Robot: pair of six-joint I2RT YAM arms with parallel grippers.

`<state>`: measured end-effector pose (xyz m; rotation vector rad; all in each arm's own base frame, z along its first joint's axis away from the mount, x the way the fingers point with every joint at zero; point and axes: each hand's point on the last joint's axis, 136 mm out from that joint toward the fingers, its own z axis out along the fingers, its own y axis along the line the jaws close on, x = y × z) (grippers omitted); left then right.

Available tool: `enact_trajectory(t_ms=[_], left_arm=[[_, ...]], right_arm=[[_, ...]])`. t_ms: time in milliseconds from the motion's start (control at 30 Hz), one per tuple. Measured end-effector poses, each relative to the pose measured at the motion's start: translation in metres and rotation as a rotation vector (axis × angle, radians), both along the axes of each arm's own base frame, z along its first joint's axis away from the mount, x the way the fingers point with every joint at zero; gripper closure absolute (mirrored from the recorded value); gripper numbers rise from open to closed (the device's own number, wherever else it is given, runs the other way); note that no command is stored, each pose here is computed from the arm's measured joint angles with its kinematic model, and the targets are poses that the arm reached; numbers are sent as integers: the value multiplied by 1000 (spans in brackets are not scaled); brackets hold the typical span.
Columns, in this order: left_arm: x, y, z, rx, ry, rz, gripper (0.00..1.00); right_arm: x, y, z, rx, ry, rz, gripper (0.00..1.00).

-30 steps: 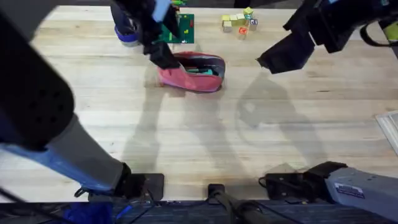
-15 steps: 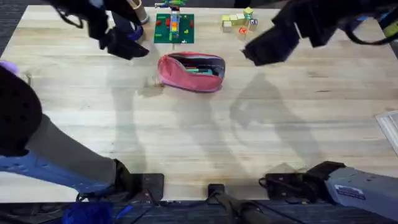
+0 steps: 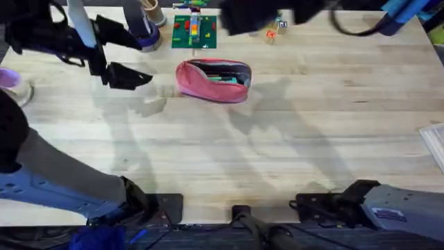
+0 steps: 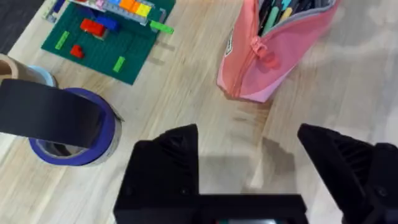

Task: Unzip the bag, pick up the pens from the table one at a time and place them inside, then zip the bag closed.

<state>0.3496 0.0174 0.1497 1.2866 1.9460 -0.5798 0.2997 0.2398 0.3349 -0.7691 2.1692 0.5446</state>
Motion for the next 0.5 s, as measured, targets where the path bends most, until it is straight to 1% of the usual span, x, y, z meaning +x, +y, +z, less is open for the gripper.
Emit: enact_trajectory(t_ms=[100,233,300,367,500], left_arm=[[-1,3,-9,-3,-10,6,7],[8,5,-11,14,-69,1,7],[11,6,-11,20,-84,0,7],[6,4,-11,8,-58,0,7],[0,0,-11,-10,-26,-3,7]], right_arm=[[6,21,-16,29,77,-39,3],[13,44,-40,39,160,-141,6],[13,56,-48,44,178,-192,3],[10,66,-51,51,185,-216,3],[0,90,-47,89,170,-209,3]])
